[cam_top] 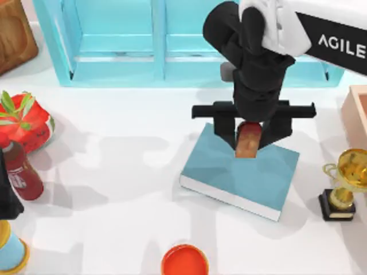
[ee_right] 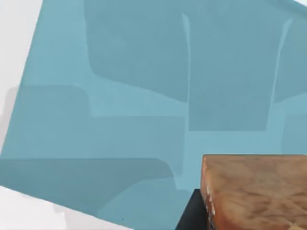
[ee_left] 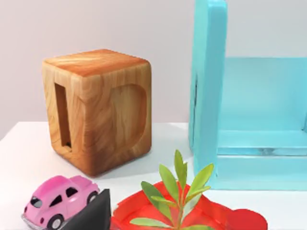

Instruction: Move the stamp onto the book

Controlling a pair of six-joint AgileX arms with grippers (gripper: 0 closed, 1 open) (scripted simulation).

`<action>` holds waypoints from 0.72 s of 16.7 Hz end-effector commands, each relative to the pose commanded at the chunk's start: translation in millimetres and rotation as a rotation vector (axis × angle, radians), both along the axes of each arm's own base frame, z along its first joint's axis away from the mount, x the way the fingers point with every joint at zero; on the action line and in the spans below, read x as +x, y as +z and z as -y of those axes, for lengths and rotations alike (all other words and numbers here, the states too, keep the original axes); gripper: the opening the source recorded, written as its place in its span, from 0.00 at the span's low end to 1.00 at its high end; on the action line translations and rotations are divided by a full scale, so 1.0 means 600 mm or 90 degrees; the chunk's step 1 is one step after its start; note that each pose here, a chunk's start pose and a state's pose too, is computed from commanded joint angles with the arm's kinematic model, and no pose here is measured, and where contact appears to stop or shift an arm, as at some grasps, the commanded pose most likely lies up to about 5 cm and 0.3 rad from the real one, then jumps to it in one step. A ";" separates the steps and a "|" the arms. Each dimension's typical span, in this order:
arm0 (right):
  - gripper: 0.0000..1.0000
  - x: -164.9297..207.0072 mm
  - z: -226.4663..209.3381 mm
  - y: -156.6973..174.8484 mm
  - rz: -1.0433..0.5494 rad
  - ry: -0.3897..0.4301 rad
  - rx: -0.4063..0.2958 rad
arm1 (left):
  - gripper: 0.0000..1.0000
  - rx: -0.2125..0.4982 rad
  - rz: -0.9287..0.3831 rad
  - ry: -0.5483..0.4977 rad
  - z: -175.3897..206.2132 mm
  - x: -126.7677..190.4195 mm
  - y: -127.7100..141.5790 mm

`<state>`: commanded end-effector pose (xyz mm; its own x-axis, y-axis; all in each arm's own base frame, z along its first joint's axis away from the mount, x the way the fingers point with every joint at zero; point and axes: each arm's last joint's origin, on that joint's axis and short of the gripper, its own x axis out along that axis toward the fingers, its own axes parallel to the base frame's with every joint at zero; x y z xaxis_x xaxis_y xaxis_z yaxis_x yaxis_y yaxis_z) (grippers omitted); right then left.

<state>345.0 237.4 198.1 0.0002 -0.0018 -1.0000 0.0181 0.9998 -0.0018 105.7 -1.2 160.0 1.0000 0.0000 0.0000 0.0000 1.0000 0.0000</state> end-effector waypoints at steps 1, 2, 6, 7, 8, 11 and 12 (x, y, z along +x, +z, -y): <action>0.23 0.000 0.000 0.000 0.000 0.000 0.000 | 1.00 0.000 0.000 0.000 0.000 0.000 0.000; 0.30 0.000 0.000 0.000 0.000 0.000 0.000 | 1.00 0.000 0.000 0.000 0.000 0.000 0.000; 0.60 0.000 0.000 0.000 0.000 0.000 0.000 | 1.00 0.000 0.000 0.000 0.000 0.000 0.000; 0.68 0.000 0.000 0.000 0.000 0.000 0.000 | 1.00 0.000 0.000 0.000 0.000 0.000 0.000; 0.75 0.000 0.000 0.000 0.000 0.000 0.000 | 1.00 0.000 0.000 0.000 0.000 0.000 0.000; 0.98 0.000 0.000 0.000 0.000 0.000 0.000 | 1.00 0.000 0.000 0.000 0.000 0.000 0.000; 1.00 0.000 0.000 0.000 0.000 0.000 0.000 | 1.00 0.000 0.000 0.000 0.000 0.000 0.000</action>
